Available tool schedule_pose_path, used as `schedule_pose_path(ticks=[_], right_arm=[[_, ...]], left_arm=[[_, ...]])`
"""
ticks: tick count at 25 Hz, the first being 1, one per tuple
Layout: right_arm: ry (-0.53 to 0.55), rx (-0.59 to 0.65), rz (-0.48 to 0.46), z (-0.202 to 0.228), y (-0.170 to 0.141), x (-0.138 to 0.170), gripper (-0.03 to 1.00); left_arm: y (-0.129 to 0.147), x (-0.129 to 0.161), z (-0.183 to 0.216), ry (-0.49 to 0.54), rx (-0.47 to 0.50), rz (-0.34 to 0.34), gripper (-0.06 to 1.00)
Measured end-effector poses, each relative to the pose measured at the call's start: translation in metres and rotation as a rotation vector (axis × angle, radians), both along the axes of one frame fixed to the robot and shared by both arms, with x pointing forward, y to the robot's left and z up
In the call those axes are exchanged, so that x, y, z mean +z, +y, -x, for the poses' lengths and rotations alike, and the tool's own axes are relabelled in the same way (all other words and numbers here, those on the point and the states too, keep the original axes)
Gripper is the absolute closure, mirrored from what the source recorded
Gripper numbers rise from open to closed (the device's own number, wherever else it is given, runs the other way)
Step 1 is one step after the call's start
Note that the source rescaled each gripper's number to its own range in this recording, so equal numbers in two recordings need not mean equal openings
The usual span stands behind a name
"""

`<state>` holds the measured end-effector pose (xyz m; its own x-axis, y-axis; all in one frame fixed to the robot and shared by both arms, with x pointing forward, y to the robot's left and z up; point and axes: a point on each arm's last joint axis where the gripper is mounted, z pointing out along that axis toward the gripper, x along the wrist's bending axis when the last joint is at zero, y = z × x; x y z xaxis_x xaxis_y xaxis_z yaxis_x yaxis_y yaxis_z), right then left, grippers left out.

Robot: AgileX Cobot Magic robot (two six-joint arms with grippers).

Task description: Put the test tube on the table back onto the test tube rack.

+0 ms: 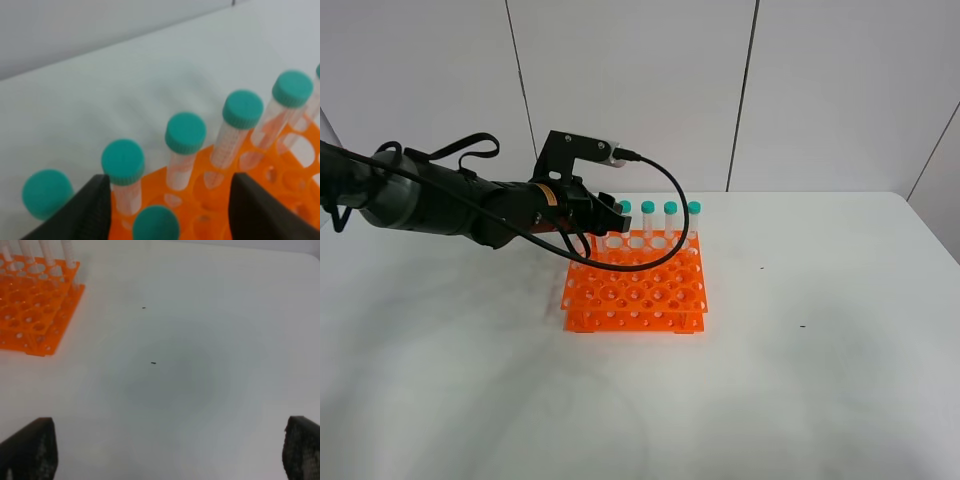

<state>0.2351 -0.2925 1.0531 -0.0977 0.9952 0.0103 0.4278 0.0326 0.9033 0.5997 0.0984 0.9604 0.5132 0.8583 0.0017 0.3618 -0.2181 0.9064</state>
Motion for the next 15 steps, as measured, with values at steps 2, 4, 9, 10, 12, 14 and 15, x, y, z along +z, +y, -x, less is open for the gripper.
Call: schedule_pose_path(ticks=[2, 4, 9, 10, 12, 14, 15], right_arm=[[0.000, 0.000, 0.000, 0.000, 0.000, 0.000, -0.03], [0.000, 0.000, 0.000, 0.000, 0.000, 0.000, -0.03], [0.000, 0.000, 0.000, 0.000, 0.000, 0.000, -0.03], [0.000, 0.000, 0.000, 0.000, 0.000, 0.000, -0.03], [0.000, 0.000, 0.000, 0.000, 0.000, 0.000, -0.03], [0.000, 0.000, 0.000, 0.000, 0.000, 0.000, -0.03], [0.000, 0.000, 0.000, 0.000, 0.000, 0.000, -0.03]], left_arm=[[0.002, 0.011, 0.003, 0.003, 0.003, -0.004, 0.33], [0.005, 0.026, 0.007, -0.004, 0.006, -0.003, 0.31], [0.016, 0.078, 0.026, -0.047, 0.014, 0.014, 0.27], [0.019, 0.088, 0.031, -0.049, 0.017, 0.014, 0.21], [0.025, 0.101, 0.040, -0.025, 0.024, -0.004, 0.07], [0.033, 0.105, 0.051, 0.065, 0.036, -0.063, 0.00], [0.036, 0.105, 0.056, 0.115, 0.045, -0.090, -0.02]])
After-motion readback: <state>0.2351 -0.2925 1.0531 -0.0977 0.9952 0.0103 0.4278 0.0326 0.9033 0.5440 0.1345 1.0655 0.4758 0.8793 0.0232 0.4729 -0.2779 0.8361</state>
